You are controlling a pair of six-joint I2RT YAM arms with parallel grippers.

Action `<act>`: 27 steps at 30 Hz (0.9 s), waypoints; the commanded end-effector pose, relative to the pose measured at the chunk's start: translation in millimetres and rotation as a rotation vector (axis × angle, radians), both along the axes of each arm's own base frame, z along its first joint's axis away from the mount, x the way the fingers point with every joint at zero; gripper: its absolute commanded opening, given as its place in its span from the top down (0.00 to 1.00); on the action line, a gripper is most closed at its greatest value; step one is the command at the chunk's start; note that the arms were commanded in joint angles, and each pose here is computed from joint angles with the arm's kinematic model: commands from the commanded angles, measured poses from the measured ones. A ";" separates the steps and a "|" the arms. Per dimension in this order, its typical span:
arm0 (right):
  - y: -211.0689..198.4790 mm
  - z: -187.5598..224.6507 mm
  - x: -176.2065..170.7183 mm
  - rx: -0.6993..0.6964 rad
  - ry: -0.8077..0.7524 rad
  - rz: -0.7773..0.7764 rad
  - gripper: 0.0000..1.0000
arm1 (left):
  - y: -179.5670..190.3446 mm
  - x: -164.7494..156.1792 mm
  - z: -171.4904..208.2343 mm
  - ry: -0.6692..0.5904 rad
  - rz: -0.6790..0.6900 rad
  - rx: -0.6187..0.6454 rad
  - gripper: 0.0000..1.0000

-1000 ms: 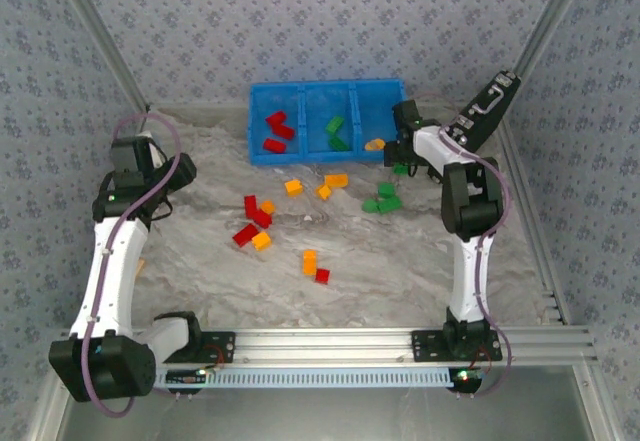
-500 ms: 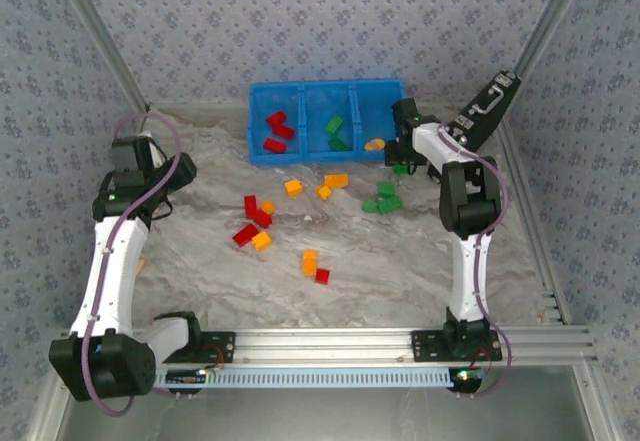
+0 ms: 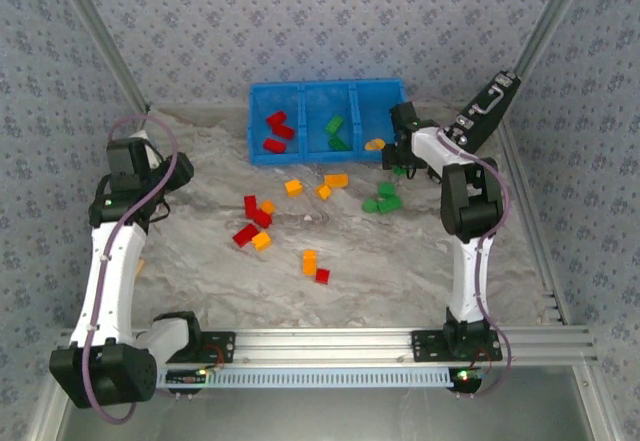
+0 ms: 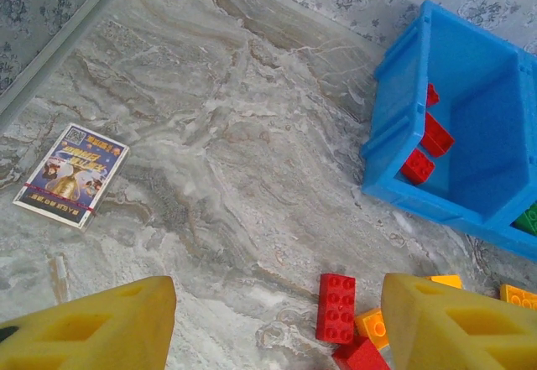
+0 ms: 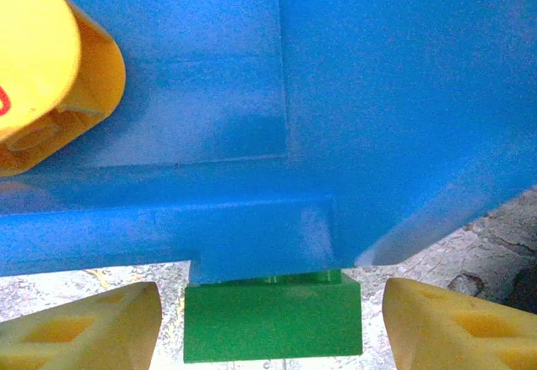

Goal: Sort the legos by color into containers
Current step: Pick up the lego from the top-right of the table.

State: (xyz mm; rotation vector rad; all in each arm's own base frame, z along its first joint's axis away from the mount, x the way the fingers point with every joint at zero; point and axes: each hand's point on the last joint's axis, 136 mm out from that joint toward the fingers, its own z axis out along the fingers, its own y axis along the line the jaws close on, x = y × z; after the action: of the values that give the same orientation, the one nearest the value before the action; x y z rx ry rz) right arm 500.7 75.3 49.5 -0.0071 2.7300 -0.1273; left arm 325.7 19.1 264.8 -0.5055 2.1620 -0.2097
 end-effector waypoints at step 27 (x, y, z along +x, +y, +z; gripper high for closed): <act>-4.0 -25.3 -63.4 -0.035 0.176 -0.020 0.52 | 4.9 -9.7 25.8 -0.076 0.000 0.039 0.33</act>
State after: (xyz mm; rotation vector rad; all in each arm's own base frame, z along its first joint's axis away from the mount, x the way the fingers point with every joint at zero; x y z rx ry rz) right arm 479.3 77.6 46.6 0.0067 2.7517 -0.1299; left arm 319.3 20.8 275.5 -0.4878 2.1300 -0.2014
